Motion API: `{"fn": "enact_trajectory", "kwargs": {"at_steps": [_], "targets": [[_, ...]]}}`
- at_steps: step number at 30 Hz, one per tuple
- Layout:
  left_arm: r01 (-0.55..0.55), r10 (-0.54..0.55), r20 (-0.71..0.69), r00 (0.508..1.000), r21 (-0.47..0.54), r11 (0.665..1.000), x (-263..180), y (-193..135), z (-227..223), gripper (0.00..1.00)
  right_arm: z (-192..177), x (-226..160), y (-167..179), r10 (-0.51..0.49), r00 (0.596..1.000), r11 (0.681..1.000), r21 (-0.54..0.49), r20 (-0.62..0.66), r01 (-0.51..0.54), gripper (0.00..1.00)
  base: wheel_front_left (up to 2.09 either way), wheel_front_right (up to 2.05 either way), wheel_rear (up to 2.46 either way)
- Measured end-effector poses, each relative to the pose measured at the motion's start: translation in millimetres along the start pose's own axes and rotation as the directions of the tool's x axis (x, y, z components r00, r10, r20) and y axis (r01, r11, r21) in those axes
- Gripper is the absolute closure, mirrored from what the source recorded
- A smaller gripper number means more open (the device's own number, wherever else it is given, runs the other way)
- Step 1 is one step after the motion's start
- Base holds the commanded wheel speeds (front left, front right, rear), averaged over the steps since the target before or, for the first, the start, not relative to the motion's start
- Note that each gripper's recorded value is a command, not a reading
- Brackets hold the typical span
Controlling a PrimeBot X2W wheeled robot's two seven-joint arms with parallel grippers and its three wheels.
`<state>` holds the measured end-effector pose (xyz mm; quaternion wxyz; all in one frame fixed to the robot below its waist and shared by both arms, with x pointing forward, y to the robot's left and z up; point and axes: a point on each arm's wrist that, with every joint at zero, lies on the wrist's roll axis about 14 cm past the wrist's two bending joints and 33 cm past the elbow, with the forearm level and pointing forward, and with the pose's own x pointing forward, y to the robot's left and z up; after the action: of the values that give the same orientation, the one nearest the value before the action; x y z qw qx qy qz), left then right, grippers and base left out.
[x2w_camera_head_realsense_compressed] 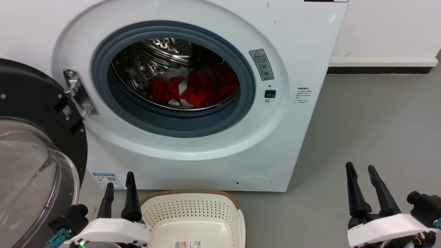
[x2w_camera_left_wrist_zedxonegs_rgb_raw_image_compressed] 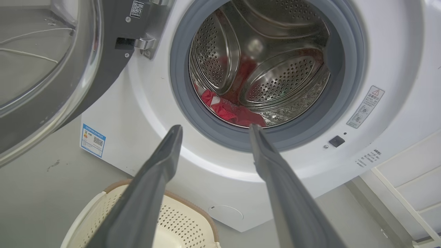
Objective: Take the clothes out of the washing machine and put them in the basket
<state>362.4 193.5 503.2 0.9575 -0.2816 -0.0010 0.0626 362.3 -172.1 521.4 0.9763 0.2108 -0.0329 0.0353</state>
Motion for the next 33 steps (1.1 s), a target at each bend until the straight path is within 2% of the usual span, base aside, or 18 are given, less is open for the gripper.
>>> {"fn": "enact_trajectory", "kwargs": {"at_steps": [16,33], "targets": [[0.023,-0.031,0.049,0.998,0.147,0.989,-4.1,-4.7,6.7,0.00,9.0,-2.7,6.5,0.034,0.999,0.987,-0.159,0.037,-0.028,0.00,0.00,0.00,0.00],[0.040,-0.064,0.076,0.995,0.282,0.959,-9.4,-8.8,8.4,0.00,14.0,-7.1,13.8,0.074,0.995,0.949,-0.310,0.059,-0.053,0.00,0.00,0.00,0.00]]}}
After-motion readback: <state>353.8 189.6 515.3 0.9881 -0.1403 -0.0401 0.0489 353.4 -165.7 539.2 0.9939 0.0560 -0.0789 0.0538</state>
